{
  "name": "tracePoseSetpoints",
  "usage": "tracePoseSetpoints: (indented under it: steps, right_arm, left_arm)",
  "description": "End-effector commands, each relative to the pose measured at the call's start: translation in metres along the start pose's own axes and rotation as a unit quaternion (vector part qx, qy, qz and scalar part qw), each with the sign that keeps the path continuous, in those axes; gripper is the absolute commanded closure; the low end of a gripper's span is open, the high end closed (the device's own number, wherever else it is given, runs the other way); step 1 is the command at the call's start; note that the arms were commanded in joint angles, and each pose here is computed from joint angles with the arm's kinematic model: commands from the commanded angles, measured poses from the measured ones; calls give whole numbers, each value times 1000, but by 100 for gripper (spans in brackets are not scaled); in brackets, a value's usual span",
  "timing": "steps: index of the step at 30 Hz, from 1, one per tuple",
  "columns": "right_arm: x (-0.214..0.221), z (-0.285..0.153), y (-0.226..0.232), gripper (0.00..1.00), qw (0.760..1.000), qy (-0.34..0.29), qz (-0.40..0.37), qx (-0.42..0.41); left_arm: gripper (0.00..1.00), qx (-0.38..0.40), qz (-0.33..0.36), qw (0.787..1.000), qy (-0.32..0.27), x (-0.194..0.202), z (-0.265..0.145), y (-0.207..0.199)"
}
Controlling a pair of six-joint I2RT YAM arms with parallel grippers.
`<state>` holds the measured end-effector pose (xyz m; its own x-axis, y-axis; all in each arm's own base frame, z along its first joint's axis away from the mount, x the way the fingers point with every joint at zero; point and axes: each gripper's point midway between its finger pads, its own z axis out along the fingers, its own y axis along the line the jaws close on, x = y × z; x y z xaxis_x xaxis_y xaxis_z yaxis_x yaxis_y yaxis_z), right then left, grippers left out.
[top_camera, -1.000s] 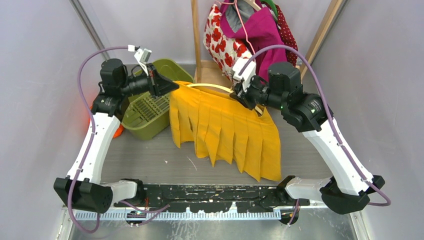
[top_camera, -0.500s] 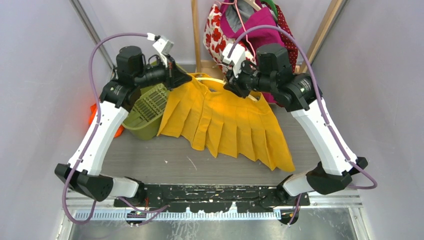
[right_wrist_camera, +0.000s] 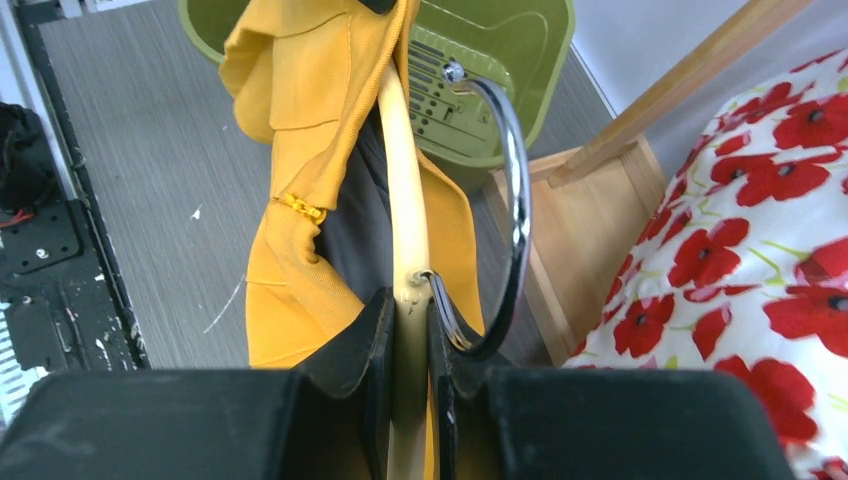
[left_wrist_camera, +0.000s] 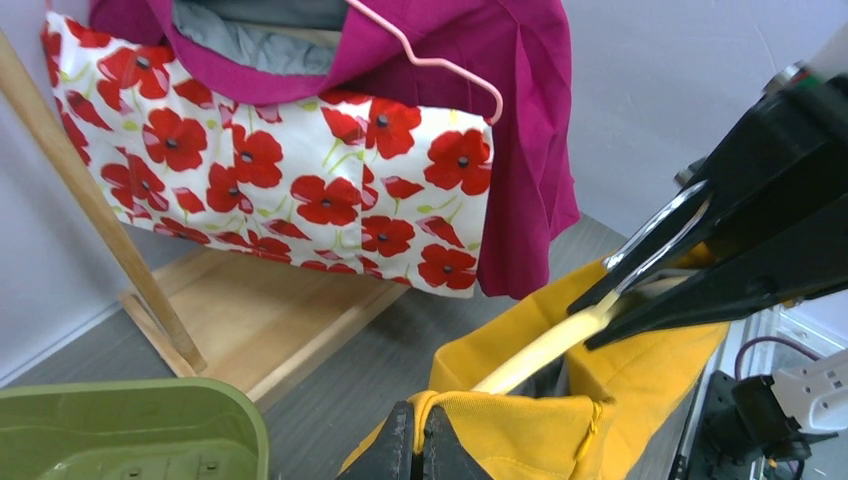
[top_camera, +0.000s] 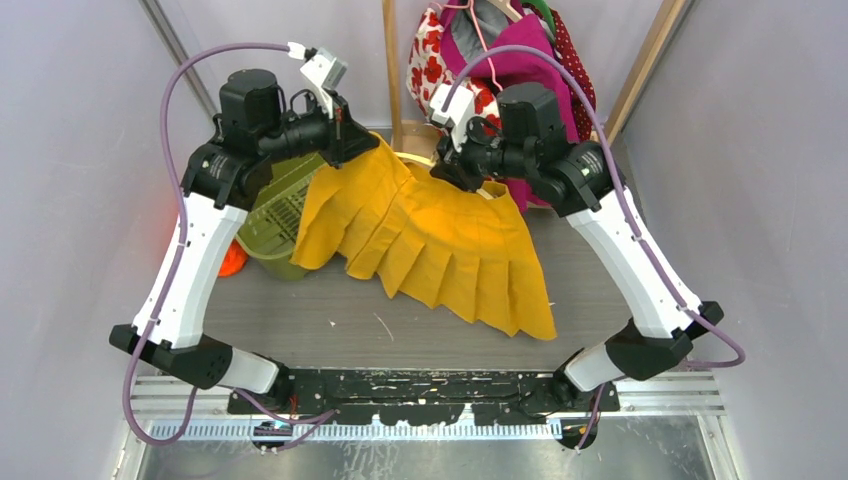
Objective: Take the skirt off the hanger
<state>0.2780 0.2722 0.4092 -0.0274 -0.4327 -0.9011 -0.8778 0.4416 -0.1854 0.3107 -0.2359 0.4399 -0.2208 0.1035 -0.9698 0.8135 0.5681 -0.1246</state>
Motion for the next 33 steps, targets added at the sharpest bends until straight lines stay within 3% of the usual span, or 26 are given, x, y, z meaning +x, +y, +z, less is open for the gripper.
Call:
tracePoseSetpoints:
  steps: [1, 18, 26, 33]
  right_arm:
    - [-36, 22, 29, 99, 995, -64, -5, -77]
    - [-3, 70, 30, 99, 995, -8, 12, -95]
    - [21, 38, 0, 99, 999, 14, 9, -29]
    - [34, 48, 7, 99, 997, 5, 45, -67]
  left_arm:
    - [100, 31, 53, 995, -84, -60, -12, -25]
    - [100, 17, 67, 994, -90, -74, -22, -26]
    - [100, -27, 92, 991, -88, -75, -37, -18]
    - [100, -22, 94, 989, -116, -99, -46, -26]
